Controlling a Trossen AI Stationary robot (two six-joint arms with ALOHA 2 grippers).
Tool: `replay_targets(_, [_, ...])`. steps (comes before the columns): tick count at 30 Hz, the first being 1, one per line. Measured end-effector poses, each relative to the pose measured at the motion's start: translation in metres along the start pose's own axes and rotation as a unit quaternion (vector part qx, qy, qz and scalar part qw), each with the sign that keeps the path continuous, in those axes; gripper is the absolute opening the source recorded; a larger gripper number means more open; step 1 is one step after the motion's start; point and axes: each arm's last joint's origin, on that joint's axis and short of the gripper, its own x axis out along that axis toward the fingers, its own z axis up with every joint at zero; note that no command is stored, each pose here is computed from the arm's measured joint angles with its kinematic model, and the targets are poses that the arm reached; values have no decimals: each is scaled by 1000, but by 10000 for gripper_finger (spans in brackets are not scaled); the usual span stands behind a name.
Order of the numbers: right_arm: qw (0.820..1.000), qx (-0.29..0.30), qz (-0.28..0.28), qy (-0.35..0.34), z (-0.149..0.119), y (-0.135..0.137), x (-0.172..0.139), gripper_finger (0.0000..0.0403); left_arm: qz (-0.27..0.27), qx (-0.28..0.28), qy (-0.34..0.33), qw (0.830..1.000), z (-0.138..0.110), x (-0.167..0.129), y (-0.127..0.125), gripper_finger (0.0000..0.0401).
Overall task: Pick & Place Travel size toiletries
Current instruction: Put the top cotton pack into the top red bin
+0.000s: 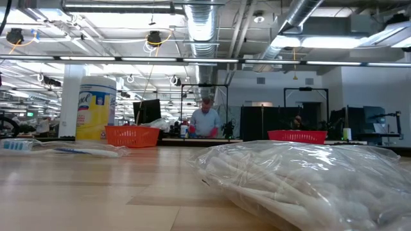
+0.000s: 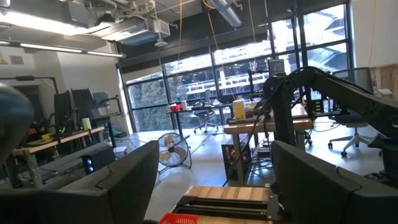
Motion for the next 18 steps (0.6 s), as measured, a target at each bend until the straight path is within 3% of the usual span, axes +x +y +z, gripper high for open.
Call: replay_targets(18, [998, -29, 51, 34, 1, -6, -23, 83, 0, 1, 2, 1000, 0, 0, 0, 298])
